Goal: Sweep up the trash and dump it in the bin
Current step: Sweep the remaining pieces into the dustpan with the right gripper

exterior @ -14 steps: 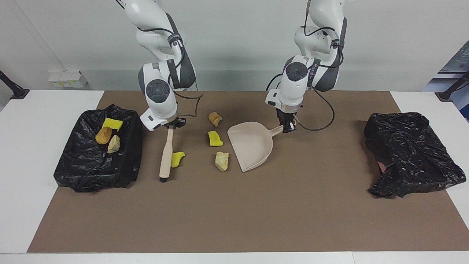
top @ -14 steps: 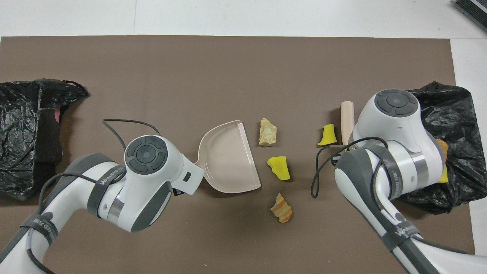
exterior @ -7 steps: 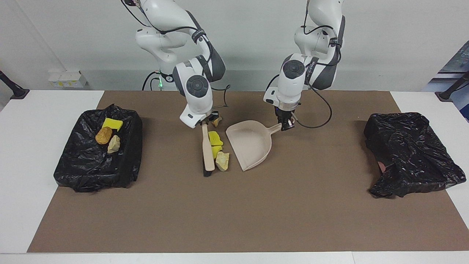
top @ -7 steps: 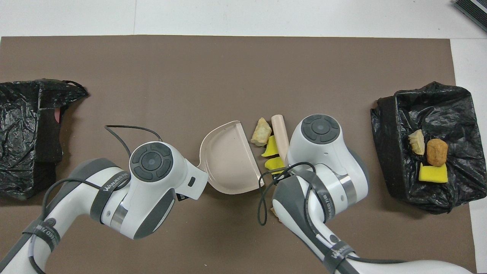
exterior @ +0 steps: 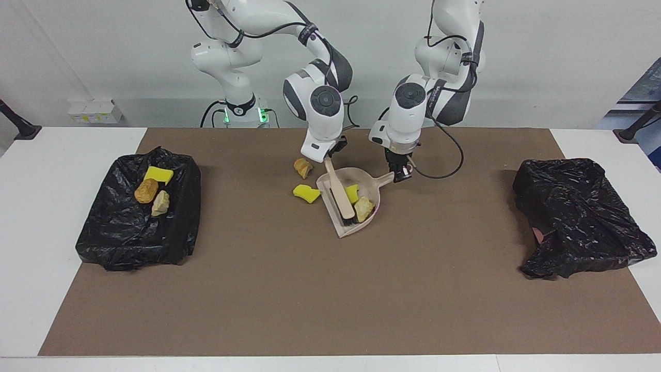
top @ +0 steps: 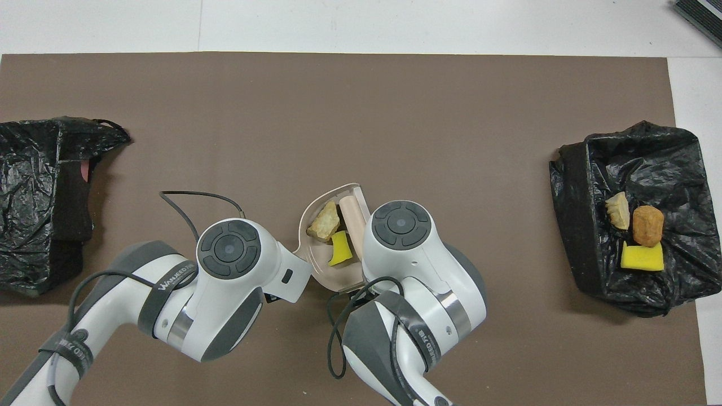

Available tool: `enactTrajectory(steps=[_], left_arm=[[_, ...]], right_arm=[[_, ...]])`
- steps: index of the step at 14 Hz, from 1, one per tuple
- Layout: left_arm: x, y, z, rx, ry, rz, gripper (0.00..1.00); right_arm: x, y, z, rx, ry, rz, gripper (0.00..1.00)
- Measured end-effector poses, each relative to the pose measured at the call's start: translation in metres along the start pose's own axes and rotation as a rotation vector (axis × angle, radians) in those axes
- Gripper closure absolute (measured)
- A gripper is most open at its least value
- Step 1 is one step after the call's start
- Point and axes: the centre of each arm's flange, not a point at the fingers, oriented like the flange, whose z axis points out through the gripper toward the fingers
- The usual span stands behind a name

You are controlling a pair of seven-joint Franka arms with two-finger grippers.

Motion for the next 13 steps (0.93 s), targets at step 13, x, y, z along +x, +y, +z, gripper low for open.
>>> enactTrajectory(steps=[13], left_arm=[[-0.006, -0.009, -0.008, 0.050, -0.060, 0.286, 0.69]], right_arm=[[-0.092, 0.065, 0.029, -0.052, -0.056, 0.665, 0.74]])
